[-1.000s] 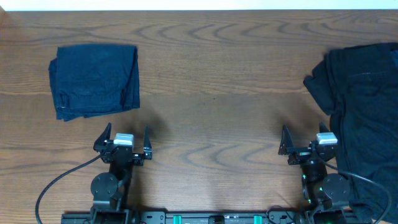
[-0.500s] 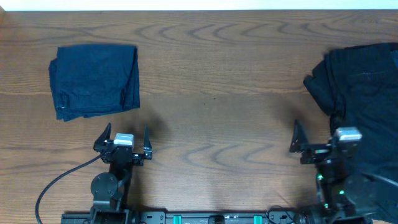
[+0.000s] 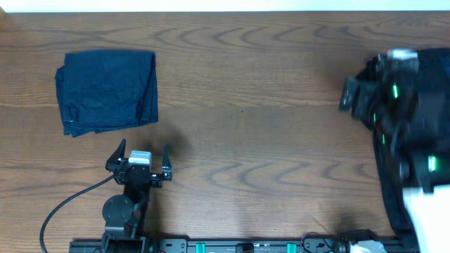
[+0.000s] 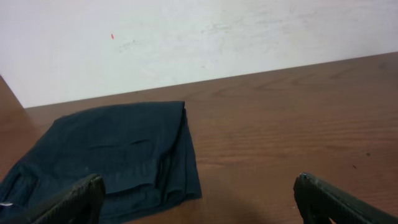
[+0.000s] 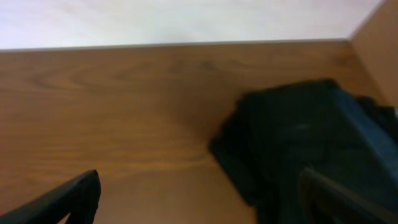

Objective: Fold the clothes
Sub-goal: 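Reach the right gripper to the black pants pile and grasp the waistband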

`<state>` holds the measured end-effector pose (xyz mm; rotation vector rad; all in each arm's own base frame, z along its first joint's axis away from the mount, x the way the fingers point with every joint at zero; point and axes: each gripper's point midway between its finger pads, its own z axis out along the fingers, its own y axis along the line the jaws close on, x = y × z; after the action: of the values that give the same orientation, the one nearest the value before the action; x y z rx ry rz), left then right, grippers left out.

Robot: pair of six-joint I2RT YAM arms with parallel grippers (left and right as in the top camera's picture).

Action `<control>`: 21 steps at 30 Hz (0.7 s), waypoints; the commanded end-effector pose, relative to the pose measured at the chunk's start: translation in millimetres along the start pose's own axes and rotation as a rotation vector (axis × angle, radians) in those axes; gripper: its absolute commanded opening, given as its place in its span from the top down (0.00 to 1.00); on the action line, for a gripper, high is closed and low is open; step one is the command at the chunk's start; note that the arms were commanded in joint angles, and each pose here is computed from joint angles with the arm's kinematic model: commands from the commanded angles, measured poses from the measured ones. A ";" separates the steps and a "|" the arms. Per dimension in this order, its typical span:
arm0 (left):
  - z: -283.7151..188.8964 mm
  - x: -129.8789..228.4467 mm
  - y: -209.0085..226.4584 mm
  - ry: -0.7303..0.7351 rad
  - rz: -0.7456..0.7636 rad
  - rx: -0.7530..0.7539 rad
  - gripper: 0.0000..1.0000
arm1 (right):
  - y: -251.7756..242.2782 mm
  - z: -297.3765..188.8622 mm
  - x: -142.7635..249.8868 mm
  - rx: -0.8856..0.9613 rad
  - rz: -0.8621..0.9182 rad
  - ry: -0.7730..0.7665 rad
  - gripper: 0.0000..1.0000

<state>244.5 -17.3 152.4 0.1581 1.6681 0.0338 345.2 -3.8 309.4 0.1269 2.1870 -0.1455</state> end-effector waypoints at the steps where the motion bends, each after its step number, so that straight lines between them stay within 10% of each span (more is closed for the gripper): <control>1: 0.6 15.6 -0.4 0.050 0.005 0.000 0.02 | -32.3 32.9 -16.6 0.158 -0.042 0.078 0.01; 21: 0.6 15.6 -0.4 0.050 0.004 0.000 0.02 | -98.9 238.1 66.7 0.162 -0.158 0.392 0.09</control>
<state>244.5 -17.2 152.5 0.1578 1.6681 0.0342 471.0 -140.6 139.1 0.1837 2.5504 -0.4718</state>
